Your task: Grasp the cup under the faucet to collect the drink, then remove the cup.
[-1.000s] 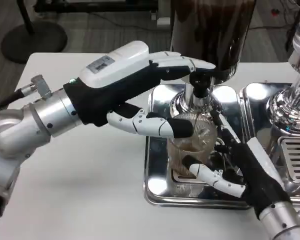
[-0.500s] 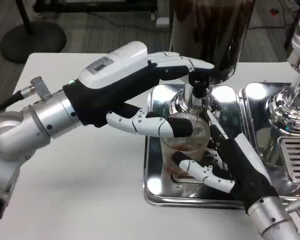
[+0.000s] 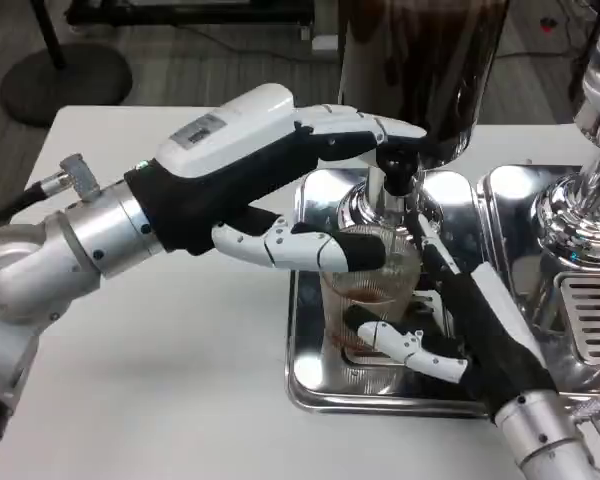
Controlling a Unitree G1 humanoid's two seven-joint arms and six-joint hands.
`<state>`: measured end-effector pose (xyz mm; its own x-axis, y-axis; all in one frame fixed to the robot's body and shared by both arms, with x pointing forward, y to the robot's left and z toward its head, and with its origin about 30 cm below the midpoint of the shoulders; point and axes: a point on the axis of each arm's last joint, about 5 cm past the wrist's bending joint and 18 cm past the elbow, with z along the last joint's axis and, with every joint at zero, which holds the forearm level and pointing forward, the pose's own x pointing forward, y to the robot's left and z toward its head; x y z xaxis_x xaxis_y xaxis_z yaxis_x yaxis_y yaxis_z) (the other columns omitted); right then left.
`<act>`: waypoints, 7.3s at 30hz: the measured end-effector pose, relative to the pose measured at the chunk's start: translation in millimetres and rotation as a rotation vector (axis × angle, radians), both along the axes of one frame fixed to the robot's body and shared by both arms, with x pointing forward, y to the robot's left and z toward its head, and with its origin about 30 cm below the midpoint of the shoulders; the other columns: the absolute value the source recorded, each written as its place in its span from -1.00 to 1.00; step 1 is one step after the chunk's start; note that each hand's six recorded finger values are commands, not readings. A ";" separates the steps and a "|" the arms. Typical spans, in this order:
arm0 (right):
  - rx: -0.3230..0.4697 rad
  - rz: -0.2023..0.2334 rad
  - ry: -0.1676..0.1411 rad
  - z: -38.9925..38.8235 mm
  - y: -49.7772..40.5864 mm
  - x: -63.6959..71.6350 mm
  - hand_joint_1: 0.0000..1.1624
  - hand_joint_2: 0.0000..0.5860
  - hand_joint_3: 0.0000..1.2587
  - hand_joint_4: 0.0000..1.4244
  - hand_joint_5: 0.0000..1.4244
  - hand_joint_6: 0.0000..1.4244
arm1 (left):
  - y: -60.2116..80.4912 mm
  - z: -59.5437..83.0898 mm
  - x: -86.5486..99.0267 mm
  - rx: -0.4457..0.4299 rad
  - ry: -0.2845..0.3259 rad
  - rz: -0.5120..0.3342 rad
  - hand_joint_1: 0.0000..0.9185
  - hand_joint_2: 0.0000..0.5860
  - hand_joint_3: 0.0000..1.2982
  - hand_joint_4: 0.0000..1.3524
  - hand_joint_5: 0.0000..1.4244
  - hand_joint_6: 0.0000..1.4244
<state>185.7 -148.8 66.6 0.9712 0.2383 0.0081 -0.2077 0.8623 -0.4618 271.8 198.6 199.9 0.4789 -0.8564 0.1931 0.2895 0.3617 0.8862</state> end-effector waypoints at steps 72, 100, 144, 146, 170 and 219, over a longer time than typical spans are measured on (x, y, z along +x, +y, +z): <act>-0.043 -0.060 -0.044 1.7 9.3 -1.9 0.06 -0.37 -1.00 -1.00 -0.90 -0.63 | 2.9 -5.5 -14.0 0.032 -0.058 0.016 -1.00 -0.74 -0.76 -0.80 -0.69 -0.71; -0.032 -0.076 -0.056 1.4 12.8 -2.2 0.06 -0.37 -0.96 -0.94 -0.76 -0.55 | 47.5 -21.1 -27.3 -0.156 0.019 0.393 -1.00 -0.58 -0.75 -0.82 -0.73 -0.67; -0.071 -0.077 -0.083 0.6 17.4 -3.4 0.09 -0.39 -0.92 -0.87 -0.61 -0.49 | 67.9 -38.9 -38.9 -0.144 0.121 0.512 -1.00 -0.39 -0.61 -0.64 -0.61 -0.64; -0.076 -0.070 -0.078 0.5 17.7 -3.5 0.09 -0.39 -0.92 -0.88 -0.61 -0.49 | 68.1 -39.0 -38.9 -0.144 0.122 0.513 -1.00 -0.39 -0.60 -0.64 -0.60 -0.64; -0.132 -0.077 -0.090 6.6 20.1 -1.5 0.33 -0.44 -0.69 -0.69 -0.41 -0.31 | 72.4 -38.6 -39.2 -0.159 0.135 0.522 -1.00 -0.38 -0.54 -0.58 -0.57 -0.64; -0.156 -0.310 -0.227 0.7 15.2 -26.9 0.35 -0.33 -0.17 -0.12 0.15 0.34 | 70.2 -44.1 -38.9 -0.138 0.176 0.502 -1.00 -0.39 -0.59 -0.58 -0.57 -0.62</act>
